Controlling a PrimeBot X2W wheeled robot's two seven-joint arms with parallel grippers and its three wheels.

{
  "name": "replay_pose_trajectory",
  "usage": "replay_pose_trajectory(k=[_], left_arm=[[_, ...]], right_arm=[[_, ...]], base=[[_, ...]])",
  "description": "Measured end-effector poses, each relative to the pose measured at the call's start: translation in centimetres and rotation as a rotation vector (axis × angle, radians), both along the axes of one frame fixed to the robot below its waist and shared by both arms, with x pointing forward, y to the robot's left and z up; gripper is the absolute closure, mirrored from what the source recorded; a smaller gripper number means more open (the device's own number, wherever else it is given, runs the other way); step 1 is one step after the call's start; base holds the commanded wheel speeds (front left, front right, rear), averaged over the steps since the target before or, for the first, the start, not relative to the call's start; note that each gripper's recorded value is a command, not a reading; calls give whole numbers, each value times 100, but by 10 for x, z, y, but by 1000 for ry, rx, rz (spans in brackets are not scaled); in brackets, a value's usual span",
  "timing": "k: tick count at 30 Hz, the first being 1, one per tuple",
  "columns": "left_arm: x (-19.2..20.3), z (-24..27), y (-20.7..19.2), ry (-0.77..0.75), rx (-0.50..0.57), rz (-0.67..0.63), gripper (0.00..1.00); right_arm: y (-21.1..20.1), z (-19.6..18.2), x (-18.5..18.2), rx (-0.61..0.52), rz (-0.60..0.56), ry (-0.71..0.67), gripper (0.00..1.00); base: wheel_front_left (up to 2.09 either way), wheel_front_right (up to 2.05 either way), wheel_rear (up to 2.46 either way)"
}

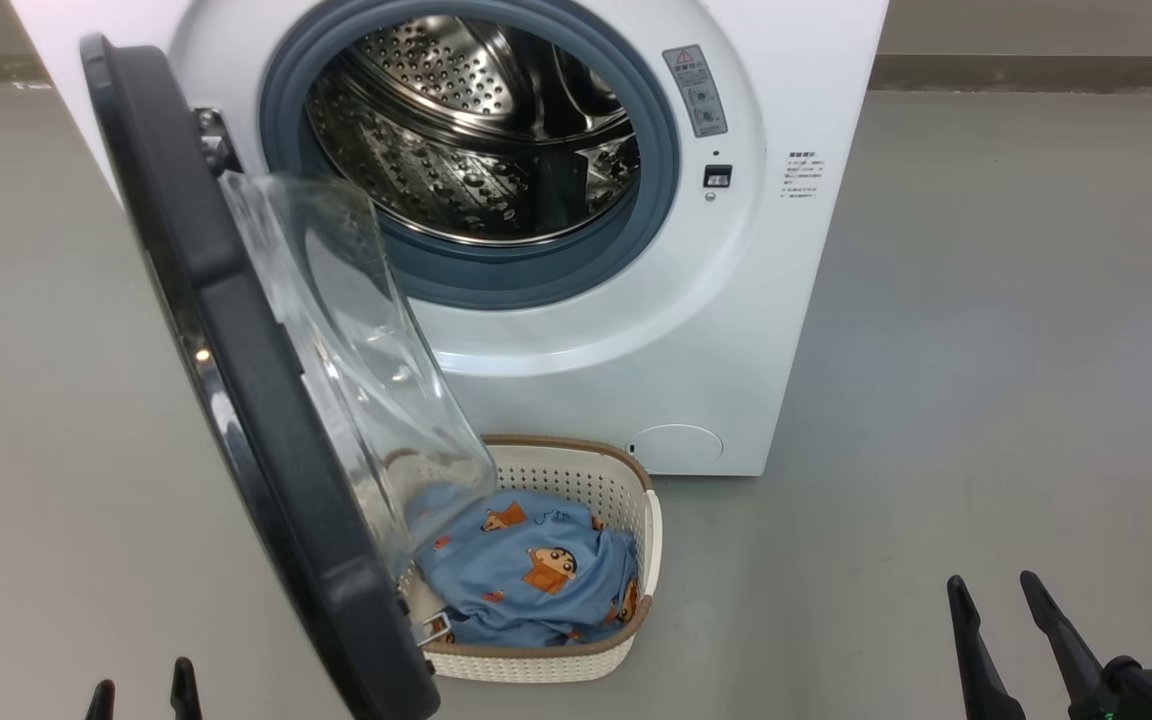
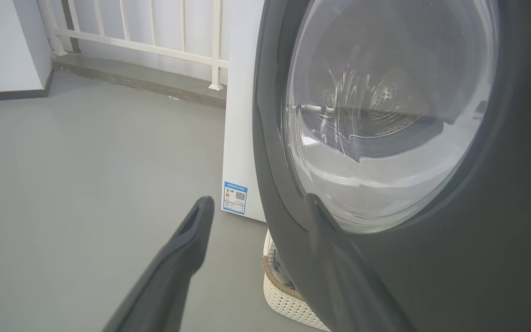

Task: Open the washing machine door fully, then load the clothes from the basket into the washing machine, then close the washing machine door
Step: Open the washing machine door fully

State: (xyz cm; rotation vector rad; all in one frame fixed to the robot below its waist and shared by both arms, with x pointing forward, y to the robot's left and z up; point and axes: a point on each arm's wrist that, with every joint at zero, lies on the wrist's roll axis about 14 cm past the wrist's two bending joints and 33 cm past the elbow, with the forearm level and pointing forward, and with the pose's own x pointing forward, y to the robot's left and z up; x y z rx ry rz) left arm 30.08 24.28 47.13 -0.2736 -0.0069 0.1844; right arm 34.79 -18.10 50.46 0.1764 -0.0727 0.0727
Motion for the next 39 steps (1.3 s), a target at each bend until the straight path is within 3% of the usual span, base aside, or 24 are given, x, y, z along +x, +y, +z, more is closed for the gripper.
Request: replay_pose_trajectory(k=[16, 17, 18, 19, 20, 21, 29, 39], left_arm=[[-2, -2, 1, 8, -3, 3, 0], [-2, -3, 1, 8, -4, 4, 11], [-3, -3, 1, 9, -5, 4, 11], [-3, -3, 1, 9, -5, 4, 58], [-3, -3, 1, 8, -6, 5, 95], [-3, -3, 1, 7, -8, 6, 100], [-7, 0, 8, -6, -13, 30, 100], [-13, 36, 45, -108, 12, 174, 100]], right_arm=[[-5, -6, -1, -7, -21, 18, 0], [-4, -6, -1, -7, -20, 17, 0], [-4, -5, -1, -7, -19, 16, 0], [-4, -5, -1, -7, -18, 15, 0], [-4, -5, -1, -7, -18, 15, 0], [-4, -5, -1, -7, -17, 14, 0], [-1, -1, -2, -7, -8, 2, 0], [2, 1, 1, -8, -1, -5, 0]], base=[[0, 0, 0], [0, 0, 0], [0, 0, 0], [0, 0, 0], [0, 0, 0], [0, 0, 0], [0, 0, 0], [0, 0, 0]])
